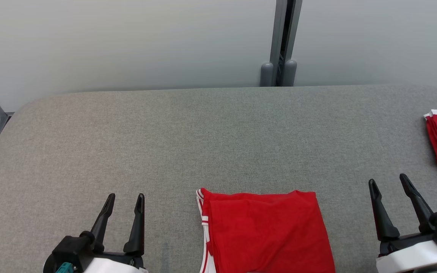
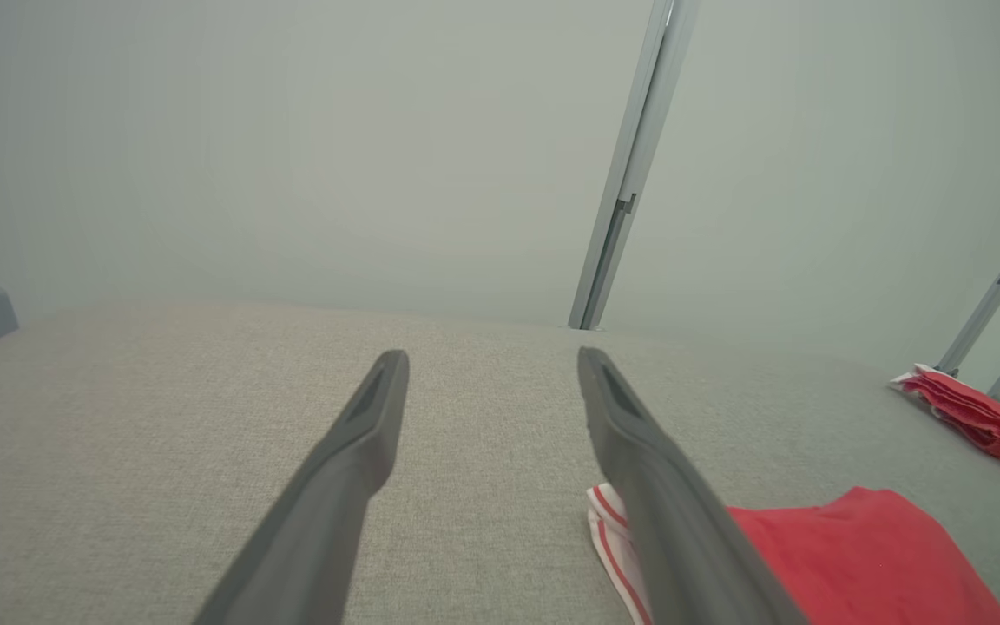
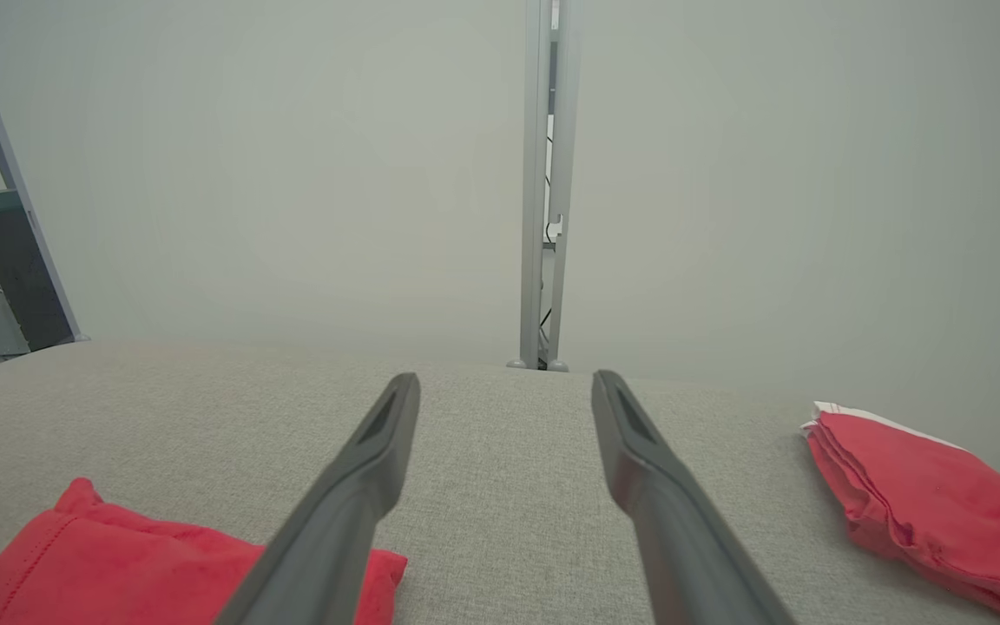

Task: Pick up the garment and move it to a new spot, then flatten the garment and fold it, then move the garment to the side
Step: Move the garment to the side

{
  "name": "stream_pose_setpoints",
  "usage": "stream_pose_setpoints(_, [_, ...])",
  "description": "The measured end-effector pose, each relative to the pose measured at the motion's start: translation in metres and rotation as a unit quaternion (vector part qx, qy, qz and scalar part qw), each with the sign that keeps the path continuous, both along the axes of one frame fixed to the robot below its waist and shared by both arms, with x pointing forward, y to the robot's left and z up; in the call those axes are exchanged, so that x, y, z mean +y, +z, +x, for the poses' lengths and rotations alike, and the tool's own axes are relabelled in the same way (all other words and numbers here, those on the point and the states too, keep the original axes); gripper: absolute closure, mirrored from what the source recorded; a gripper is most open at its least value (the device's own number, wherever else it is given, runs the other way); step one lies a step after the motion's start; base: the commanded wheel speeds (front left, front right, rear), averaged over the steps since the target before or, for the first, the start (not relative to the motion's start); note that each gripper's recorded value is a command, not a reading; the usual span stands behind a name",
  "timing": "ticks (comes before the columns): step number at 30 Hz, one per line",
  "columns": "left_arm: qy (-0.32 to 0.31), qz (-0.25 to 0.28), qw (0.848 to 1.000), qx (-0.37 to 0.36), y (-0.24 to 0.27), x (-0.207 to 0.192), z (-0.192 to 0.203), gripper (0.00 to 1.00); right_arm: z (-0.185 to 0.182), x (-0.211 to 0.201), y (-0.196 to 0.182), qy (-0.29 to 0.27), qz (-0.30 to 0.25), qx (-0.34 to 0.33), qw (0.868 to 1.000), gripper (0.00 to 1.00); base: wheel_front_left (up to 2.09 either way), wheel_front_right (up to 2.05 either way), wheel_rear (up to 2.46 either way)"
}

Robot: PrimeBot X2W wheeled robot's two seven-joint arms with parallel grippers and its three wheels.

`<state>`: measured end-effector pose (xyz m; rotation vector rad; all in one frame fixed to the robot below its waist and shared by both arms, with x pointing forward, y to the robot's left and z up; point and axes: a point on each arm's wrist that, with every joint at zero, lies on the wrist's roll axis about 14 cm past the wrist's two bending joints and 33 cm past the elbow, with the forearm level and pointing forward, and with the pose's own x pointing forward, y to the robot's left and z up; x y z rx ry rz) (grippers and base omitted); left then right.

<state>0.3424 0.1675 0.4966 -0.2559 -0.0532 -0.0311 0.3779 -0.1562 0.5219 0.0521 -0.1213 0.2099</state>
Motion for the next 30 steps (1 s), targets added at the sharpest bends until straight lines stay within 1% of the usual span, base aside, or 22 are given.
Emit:
stream_pose_setpoints(8, [0.003,0.000,1.000,0.002,-0.001,0.001,-0.002,0.00,-0.001,0.002,-0.003,0.002,0.001,0.005,1.000,0.00,0.00,0.00,0.00])
stream_pose_setpoints(12, [0.003,0.000,1.000,0.004,-0.002,0.001,-0.002,0.00,-0.001,0.007,-0.013,0.007,0.010,0.022,1.000,0.00,0.00,0.00,0.00])
stream_pose_setpoints(15, [0.003,-0.001,1.000,0.007,-0.004,0.001,0.000,0.00,-0.003,0.021,-0.033,0.024,0.027,0.055,0.998,0.00,0.00,0.00,0.00])
stream_pose_setpoints(18, [0.003,0.000,1.000,0.013,-0.008,0.002,0.002,0.00,-0.009,0.038,-0.064,0.043,0.040,0.107,0.993,0.00,0.00,0.00,0.00])
stream_pose_setpoints(23, [0.008,0.001,1.000,0.023,-0.014,0.005,0.003,0.00,-0.015,0.066,-0.106,0.073,0.064,0.189,0.977,0.00,0.00,0.00,0.00])
stream_pose_setpoints(27, [0.016,0.003,1.000,0.027,-0.016,0.010,0.005,0.00,-0.014,0.079,-0.127,0.085,0.076,0.233,0.966,0.00,0.00,0.00,0.00])
stream_pose_setpoints(30, [0.021,0.003,0.999,0.032,-0.019,0.013,0.003,0.00,-0.012,0.085,-0.138,0.090,0.078,0.253,0.960,0.00,0.00,0.00,0.00])
